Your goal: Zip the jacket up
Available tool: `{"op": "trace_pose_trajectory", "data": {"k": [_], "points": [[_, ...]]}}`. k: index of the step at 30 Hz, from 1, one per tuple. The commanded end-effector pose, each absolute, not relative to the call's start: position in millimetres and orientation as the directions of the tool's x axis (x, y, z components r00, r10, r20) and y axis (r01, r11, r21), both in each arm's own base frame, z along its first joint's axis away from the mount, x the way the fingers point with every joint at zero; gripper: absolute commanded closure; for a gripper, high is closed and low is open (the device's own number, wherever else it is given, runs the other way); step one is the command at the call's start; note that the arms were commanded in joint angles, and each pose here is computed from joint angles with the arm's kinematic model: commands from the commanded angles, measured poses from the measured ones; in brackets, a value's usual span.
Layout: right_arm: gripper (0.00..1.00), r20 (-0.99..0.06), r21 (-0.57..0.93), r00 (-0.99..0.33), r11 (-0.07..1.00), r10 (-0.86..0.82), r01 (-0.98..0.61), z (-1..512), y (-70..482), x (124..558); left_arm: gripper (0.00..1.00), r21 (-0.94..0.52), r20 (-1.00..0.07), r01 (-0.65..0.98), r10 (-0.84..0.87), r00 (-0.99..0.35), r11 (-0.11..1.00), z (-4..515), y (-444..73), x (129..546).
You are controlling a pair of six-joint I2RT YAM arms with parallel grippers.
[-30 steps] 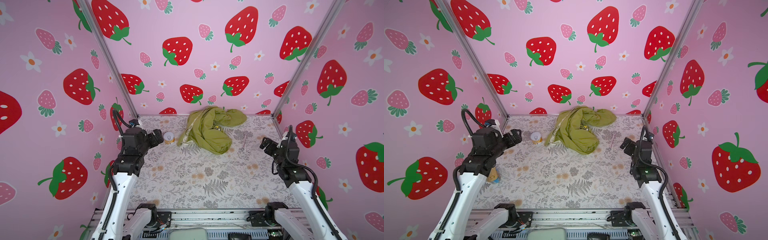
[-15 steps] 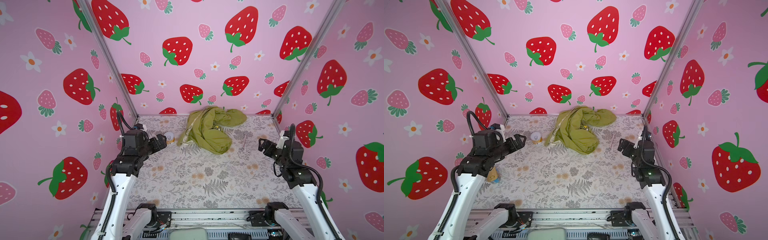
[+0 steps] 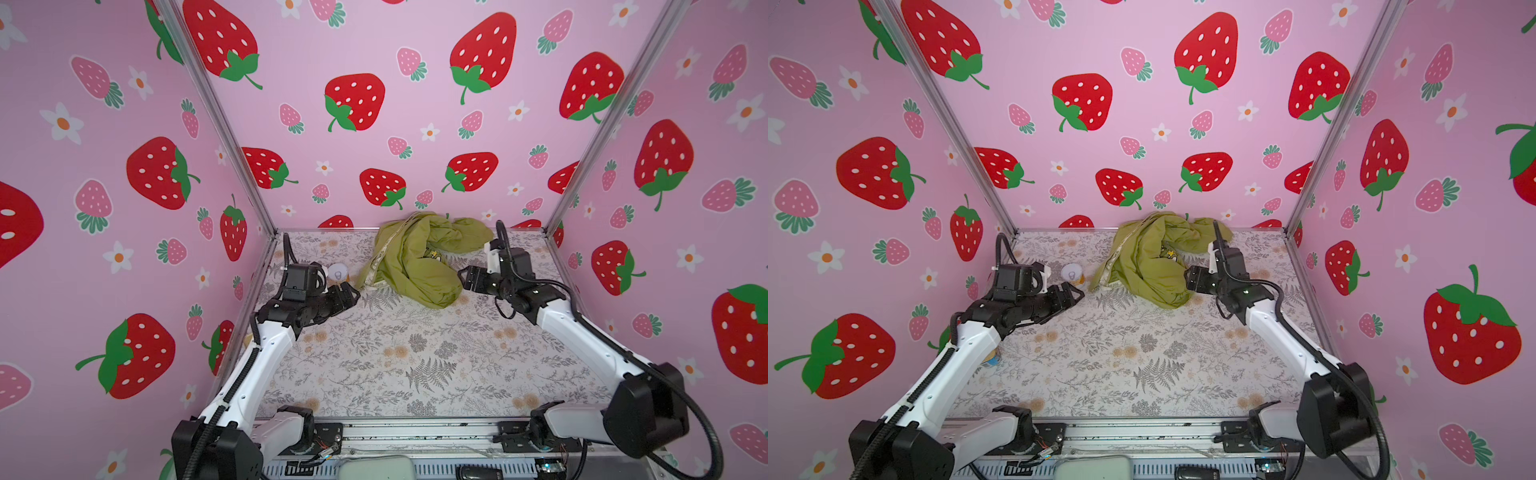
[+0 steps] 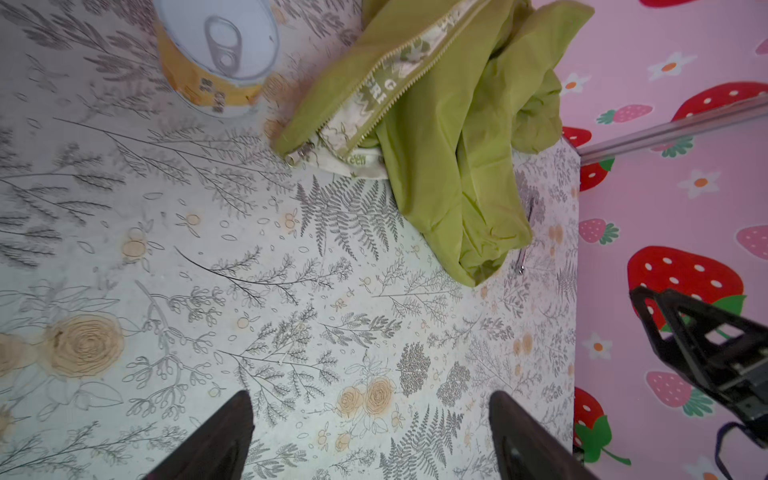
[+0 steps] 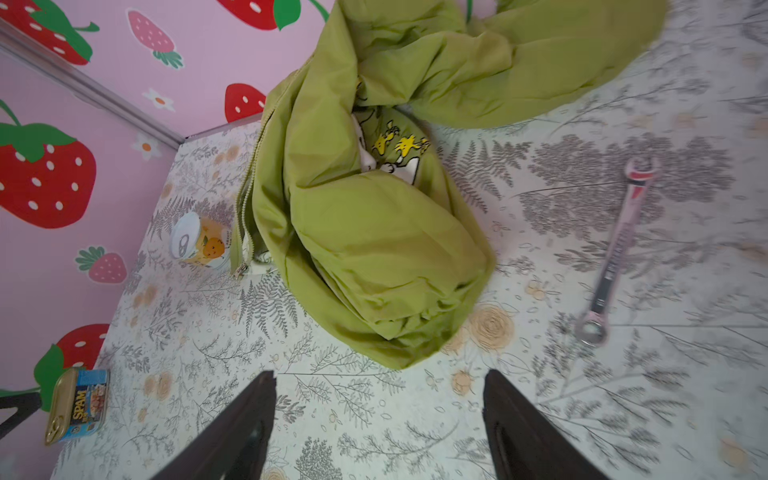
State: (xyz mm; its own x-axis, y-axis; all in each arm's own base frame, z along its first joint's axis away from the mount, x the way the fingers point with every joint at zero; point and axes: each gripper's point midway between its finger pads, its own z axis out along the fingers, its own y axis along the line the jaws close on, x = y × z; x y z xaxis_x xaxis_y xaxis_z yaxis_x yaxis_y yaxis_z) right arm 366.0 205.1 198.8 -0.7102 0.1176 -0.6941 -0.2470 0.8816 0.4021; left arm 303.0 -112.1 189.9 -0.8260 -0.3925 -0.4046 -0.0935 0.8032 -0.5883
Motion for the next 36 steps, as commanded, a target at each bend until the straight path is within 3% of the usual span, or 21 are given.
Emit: {"op": "trace_pose_trajectory", "data": {"k": [1,8,13,18,23,27,30,36], "points": [[0.19,-0.681,0.327,-0.725,0.928,0.101,-0.178,172.1,204.9,390.7,0.1,-0.606,-0.4,-0.068,-0.377,-0.836,0.793,186.5,-132.1,299.1],[0.13,-0.633,0.204,-0.772,0.973,0.05,-0.104,120.3,204.5,427.9,0.09,-0.613,-0.38,-0.067,-0.368,-0.849,0.787,170.4,-144.0,280.3],[0.16,-0.608,0.183,-0.793,0.978,0.036,-0.096,92.7,210.7,444.0,0.08,-0.607,-0.376,-0.078,-0.372,-0.849,0.791,167.1,-140.1,272.6],[0.35,-0.58,0.225,-0.813,0.968,0.044,-0.108,71.3,220.2,454.2,0.08,-0.591,-0.391,-0.081,-0.373,-0.841,0.802,171.3,-134.8,269.5],[0.71,-0.571,0.279,-0.82,0.949,0.04,-0.148,76.4,231.6,450.7,0.08,-0.569,-0.406,-0.079,-0.364,-0.838,0.818,177.0,-130.6,271.4],[0.91,-0.606,0.327,-0.795,0.92,0.031,-0.214,110.4,241.6,438.1,0.1,-0.556,-0.415,-0.09,-0.37,-0.831,0.826,182.4,-125.0,278.2],[1.0,-0.63,0.358,-0.776,0.895,0.02,-0.267,137.1,246.6,420.6,0.11,-0.551,-0.421,-0.096,-0.376,-0.825,0.829,187.0,-121.4,284.8],[1.0,-0.653,0.374,-0.757,0.871,0.005,-0.317,171.2,239.1,377.8,0.13,-0.518,-0.451,-0.076,-0.348,-0.822,0.852,200.8,-119.9,299.7]]}}
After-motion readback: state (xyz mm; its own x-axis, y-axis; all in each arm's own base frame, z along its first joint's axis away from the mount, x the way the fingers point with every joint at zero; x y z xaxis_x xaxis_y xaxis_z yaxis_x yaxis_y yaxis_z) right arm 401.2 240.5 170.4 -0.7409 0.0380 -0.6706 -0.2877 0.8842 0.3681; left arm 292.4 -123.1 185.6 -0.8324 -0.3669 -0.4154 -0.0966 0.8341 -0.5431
